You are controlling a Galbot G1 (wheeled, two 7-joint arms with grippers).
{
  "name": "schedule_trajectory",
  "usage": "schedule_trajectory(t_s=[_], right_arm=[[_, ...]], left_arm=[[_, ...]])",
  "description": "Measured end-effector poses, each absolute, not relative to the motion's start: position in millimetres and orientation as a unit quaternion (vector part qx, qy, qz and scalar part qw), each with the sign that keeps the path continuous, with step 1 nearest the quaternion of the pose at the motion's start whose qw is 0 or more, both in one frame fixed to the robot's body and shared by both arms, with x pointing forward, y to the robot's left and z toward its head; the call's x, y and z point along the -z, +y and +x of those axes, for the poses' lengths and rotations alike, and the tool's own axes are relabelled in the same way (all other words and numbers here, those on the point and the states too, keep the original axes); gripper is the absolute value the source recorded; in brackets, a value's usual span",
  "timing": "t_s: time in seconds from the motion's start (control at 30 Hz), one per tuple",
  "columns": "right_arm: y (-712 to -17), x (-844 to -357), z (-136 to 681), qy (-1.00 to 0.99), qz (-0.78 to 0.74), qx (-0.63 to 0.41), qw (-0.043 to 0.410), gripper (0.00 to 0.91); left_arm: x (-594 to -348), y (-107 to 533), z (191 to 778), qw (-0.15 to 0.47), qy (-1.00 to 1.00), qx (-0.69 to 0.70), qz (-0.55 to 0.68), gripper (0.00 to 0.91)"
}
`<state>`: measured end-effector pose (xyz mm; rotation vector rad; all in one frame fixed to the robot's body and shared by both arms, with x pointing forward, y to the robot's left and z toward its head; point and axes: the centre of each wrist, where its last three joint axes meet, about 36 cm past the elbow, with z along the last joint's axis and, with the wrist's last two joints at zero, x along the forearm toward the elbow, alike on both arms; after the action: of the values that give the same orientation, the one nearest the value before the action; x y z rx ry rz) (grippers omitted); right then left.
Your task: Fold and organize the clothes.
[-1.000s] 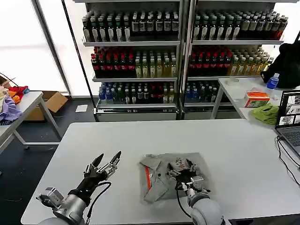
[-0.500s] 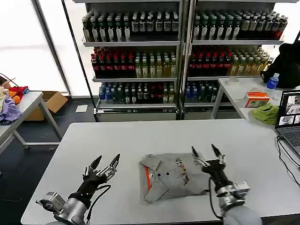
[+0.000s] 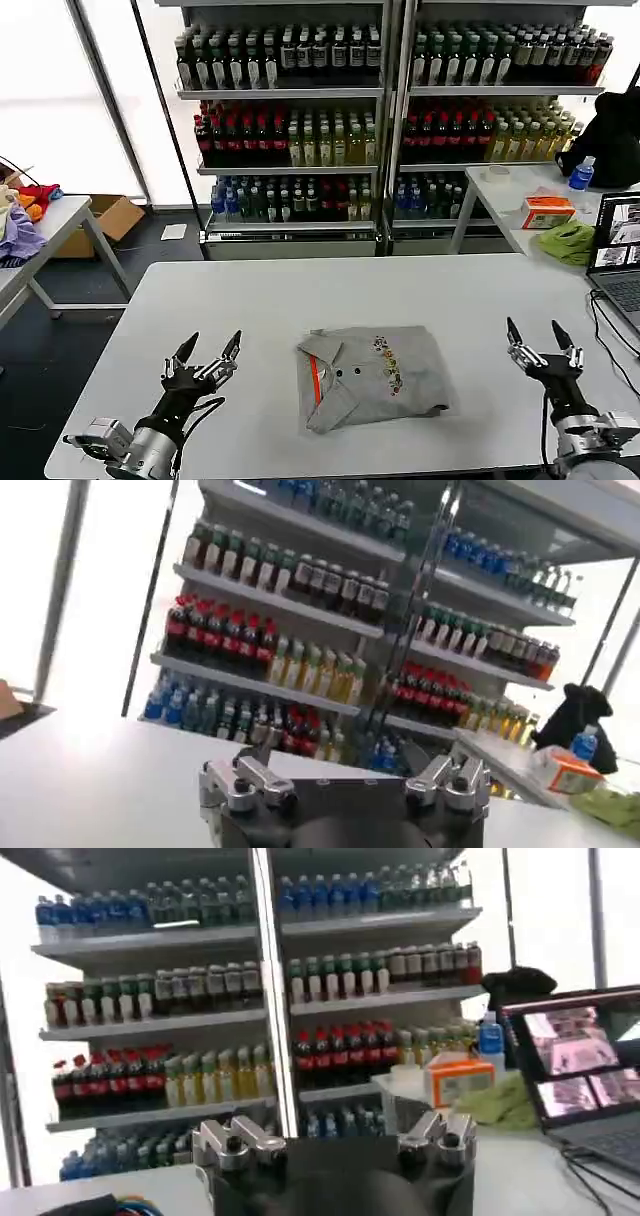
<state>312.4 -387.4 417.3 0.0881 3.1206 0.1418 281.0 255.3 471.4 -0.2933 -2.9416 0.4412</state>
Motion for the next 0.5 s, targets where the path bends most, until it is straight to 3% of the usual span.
schedule_trajectory(t_s=[0.5], right_arm=[[-404.4, -408.4, 302.7, 0.998, 0.048, -0.034, -0.006, 0.907]], left_arm=[[-471.6, 260.3, 277.2, 0.07, -0.987, -0.113, -0.087, 0.907]])
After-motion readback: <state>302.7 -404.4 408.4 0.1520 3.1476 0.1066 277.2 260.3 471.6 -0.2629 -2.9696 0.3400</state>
